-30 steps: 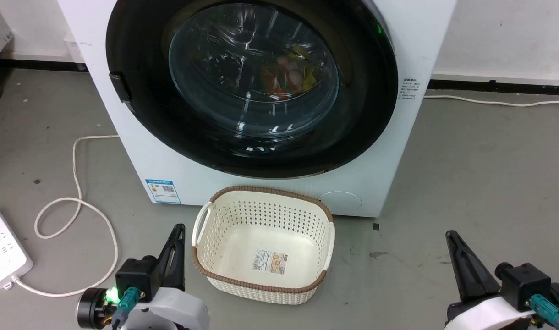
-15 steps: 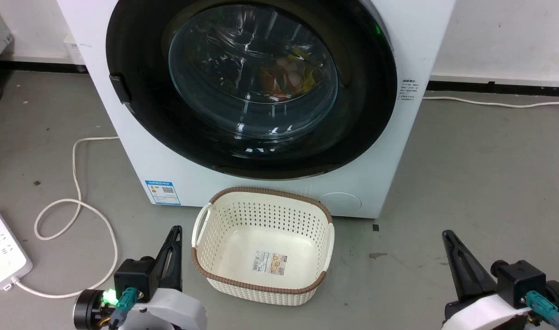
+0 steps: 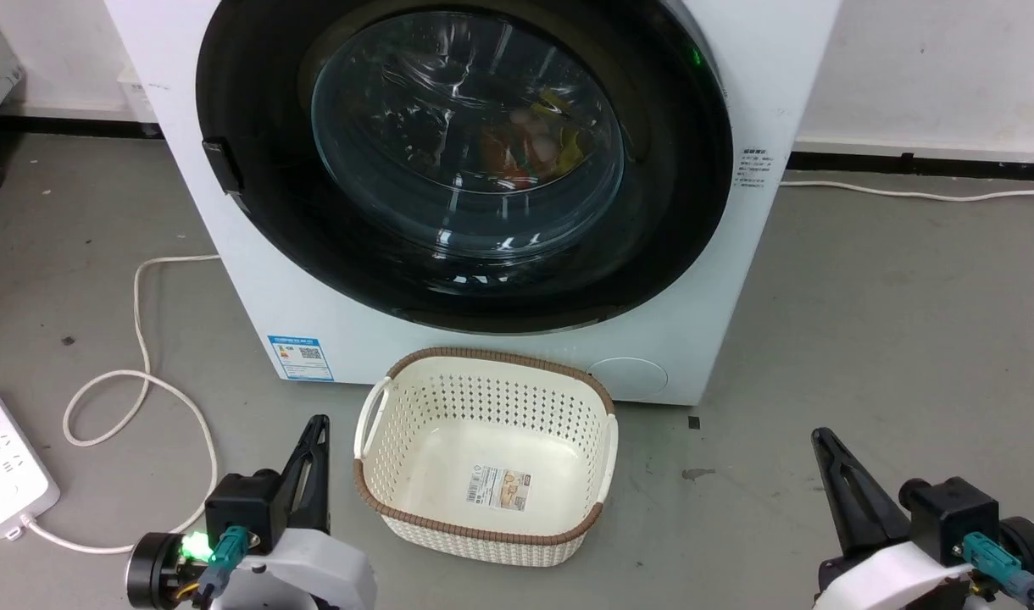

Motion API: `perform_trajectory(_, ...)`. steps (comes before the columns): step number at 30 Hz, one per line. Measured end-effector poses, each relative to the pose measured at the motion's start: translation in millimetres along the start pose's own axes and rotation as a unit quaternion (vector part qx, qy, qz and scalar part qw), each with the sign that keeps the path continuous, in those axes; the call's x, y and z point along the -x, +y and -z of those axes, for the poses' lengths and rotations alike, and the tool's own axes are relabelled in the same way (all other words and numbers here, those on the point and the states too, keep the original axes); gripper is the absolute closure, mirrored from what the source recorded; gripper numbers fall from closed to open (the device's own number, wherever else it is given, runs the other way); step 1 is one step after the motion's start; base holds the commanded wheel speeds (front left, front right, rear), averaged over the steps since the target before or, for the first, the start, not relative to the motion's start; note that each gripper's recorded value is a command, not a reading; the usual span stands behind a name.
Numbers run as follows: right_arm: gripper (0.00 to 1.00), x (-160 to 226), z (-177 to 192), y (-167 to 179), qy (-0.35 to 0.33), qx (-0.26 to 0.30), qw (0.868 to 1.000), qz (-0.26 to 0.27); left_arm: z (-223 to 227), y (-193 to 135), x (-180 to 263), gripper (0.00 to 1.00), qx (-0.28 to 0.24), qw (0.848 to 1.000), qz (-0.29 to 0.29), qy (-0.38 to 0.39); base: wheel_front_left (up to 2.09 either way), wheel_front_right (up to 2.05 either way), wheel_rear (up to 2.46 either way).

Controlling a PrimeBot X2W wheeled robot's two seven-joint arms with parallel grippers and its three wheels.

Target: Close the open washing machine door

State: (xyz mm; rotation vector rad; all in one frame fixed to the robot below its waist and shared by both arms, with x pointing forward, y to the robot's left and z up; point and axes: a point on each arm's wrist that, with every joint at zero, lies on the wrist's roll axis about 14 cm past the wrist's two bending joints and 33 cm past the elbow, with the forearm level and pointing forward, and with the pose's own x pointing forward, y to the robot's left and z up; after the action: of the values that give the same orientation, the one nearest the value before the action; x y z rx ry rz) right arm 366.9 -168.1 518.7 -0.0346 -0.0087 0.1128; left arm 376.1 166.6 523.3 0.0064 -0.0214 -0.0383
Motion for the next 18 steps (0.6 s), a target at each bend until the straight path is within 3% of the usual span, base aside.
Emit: perform_trajectory(18,1.00,-1.9,-1.8,3.9,0.010,0.004,1.000,-0.006,-6.3,5.4,-0.3,1.00,-0.012,1.000,-0.008,0.002,0.00,0.00,0.00)
